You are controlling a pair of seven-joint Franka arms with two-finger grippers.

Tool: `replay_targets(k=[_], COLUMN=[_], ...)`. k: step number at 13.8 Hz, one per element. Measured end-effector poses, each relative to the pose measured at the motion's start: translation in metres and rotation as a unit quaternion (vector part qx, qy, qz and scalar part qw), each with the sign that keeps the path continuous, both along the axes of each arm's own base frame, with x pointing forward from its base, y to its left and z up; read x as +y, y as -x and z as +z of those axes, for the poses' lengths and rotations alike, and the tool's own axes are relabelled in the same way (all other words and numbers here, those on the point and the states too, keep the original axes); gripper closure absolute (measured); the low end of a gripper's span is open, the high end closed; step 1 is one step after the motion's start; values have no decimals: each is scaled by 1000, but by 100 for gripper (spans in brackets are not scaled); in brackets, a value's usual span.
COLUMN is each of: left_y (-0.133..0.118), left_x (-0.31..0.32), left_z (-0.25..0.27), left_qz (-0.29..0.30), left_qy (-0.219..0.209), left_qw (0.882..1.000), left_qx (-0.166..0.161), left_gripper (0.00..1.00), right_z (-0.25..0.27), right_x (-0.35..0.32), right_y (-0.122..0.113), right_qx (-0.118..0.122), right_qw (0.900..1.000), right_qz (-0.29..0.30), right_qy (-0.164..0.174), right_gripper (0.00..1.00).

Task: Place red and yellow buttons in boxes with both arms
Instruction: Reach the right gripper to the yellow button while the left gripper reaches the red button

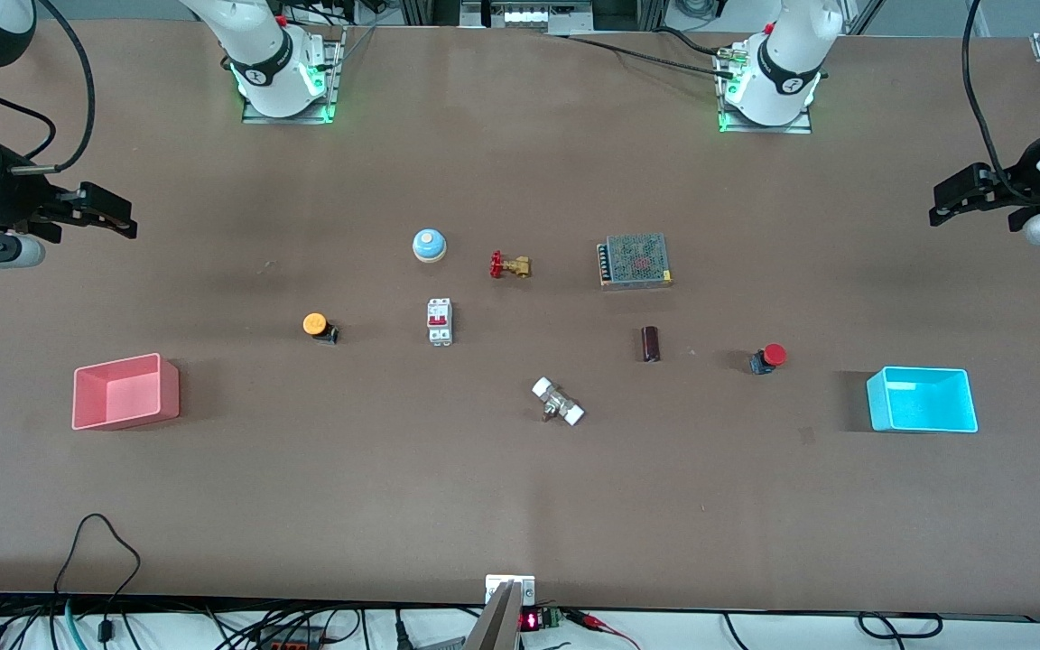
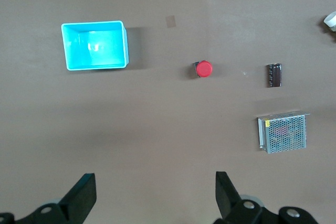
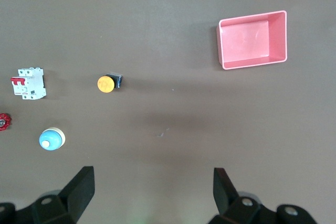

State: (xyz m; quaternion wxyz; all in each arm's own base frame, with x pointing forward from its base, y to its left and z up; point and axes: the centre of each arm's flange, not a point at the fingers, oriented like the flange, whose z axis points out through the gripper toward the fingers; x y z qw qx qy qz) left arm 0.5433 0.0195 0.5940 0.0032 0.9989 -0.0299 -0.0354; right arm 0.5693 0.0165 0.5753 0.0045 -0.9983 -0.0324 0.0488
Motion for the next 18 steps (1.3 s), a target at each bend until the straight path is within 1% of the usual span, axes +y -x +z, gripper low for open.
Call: replay_targets(k=[7,9,10,12,13,16,18], left_y=[0,0,0,2,-1,-27,-49], left_x=[0,-2,-4,-10,-12,-15,-23], left_z=[0,0,-1,-7,-14,-46,-89], left_qz=[0,-2,-4,-8,-10,-13,-17], left_qy=[0,0,0,3,3,2,6], left_qw=[1000,1000,1000,1000,999,998,996], left_qx=[0,0,3,22,33,59,87], left_gripper=[0,0,0,0,0,0,0], right_z=[0,-4,-9,-25,-34,-69,-97], right_x=[1,3,5,7,9,33,55], right_y=[0,-2,-4,-7,-9,-18,-18], right_qx=[-1,3,7,22,25,-6,-19], right_qw=[1000,1000,1000,999,999,999,999], right_qz=[1,7,14,25,28,38,25], right_qy=[0,-1,-1,-2,-3,-6,-6], right_gripper=[0,0,0,0,0,0,0])
